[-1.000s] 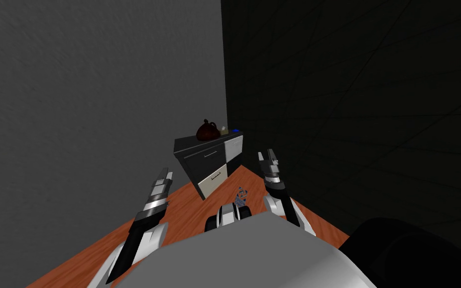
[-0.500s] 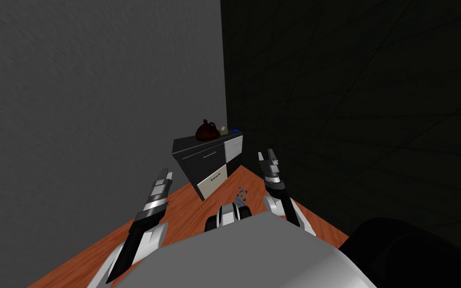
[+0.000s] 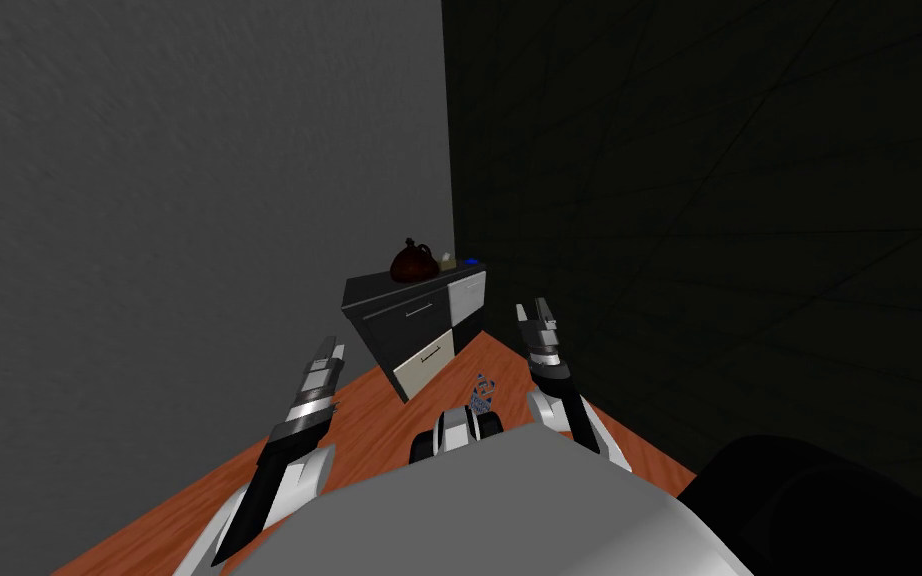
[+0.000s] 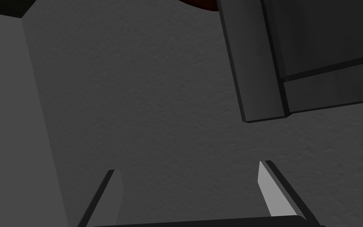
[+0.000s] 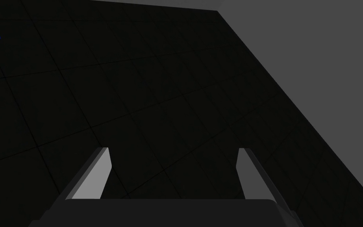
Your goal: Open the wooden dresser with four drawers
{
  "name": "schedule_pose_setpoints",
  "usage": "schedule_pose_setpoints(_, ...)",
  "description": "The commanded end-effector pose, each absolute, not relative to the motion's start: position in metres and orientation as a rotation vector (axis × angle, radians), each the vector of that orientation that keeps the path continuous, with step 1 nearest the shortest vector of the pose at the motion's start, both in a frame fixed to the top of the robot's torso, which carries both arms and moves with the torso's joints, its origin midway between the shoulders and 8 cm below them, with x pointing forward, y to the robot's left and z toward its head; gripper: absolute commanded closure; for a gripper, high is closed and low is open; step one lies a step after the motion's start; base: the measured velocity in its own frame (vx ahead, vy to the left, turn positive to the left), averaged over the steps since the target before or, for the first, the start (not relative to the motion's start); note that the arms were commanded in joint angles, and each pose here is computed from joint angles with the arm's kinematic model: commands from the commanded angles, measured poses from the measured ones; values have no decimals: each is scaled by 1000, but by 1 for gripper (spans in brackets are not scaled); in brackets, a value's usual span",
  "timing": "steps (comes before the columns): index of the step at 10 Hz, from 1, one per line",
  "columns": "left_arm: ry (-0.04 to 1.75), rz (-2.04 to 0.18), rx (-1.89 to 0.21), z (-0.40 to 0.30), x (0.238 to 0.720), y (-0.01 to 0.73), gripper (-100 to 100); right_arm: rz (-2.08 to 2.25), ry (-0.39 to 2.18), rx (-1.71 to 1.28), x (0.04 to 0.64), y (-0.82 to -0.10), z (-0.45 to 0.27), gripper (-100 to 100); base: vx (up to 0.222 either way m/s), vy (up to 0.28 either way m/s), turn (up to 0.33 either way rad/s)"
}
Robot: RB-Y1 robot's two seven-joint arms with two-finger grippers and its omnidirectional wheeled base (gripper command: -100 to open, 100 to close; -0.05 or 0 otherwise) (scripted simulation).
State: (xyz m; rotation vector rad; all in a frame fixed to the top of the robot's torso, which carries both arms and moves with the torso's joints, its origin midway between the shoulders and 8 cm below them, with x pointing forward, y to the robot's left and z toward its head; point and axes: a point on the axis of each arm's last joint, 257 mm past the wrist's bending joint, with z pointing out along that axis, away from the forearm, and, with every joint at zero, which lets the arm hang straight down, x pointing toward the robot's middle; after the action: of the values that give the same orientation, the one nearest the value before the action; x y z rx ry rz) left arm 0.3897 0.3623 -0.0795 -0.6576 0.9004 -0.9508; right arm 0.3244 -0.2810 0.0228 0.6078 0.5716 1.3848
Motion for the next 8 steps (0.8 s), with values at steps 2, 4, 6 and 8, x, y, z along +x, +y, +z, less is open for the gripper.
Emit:
schedule_pose_setpoints(2,906,-941,-671,-84,392,368,-100,1385,572,608,324,-281,23,0,11,-19,20)
schedule_pose_setpoints(4,906,-941,-671,-84,392,368,-100,1385,572,608,324,-281,23,0,19,-15,4)
schedule_pose_setpoints(6,906,-941,-671,-84,392,368,-100,1385,572,608,324,-281,23,0,20,-10,-6)
schedule_pose_setpoints(8,906,-941,-671,-84,392,368,-100,1385,572,608,324,-281,23,0,12,-15,12)
